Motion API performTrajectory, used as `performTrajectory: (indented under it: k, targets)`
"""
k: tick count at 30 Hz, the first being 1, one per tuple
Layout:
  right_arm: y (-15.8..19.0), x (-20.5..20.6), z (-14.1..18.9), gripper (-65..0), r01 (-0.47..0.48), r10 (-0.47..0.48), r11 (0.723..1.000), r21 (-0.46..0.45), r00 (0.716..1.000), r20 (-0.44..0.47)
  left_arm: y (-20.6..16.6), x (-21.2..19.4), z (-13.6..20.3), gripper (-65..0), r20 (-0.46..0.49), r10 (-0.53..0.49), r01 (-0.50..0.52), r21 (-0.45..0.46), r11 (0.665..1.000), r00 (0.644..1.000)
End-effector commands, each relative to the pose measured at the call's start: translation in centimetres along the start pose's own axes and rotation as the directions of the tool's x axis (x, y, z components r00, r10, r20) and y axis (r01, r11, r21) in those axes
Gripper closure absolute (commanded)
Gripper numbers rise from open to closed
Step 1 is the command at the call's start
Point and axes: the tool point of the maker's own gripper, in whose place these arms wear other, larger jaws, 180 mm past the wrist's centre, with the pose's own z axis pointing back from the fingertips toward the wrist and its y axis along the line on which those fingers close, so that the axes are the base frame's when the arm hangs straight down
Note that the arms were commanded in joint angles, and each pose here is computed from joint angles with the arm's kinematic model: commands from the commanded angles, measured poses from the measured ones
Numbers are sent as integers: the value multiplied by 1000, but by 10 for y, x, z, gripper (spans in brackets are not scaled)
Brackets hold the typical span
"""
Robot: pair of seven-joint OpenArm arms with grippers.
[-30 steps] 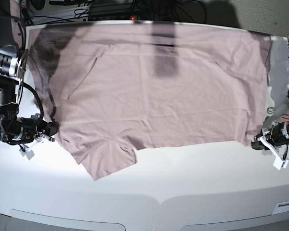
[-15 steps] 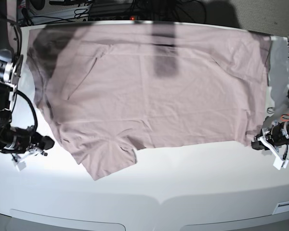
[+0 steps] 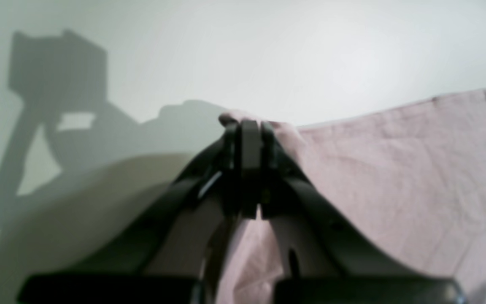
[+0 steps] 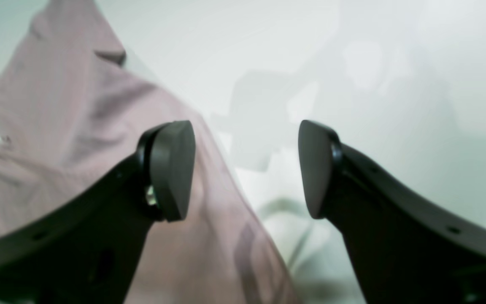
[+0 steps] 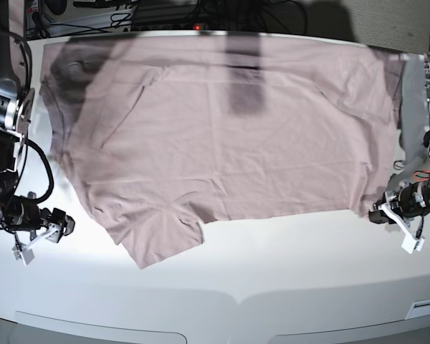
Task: Fold the T-shirt properly
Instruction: 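Hold the shirt's side edges with both grippers, adjusting the grip, then regrasp the hem corners with both grippers and lift slightly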
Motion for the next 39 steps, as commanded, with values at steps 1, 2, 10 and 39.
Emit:
performTrajectory:
  k: [1,2,10,39]
  targets:
    - [4,32,10,-388,-11,9,1000,14,996,88,-2,32,8,0,75,-23,24,-11,1000,997]
    - [7,34,8,-388,-11,9,1000,20,995,100,-4,33,8,0,79,-28,29,-14,999,997]
    - [35,26,-14,-388,-59,56,997,43,996,66,-25,56,10,0,125,-87,93,-42,995,988]
    - [35,-35,-42,-388,-366,363,930,-38,929,-73,-42,60,8,0,117,-119,127,-68,989,986]
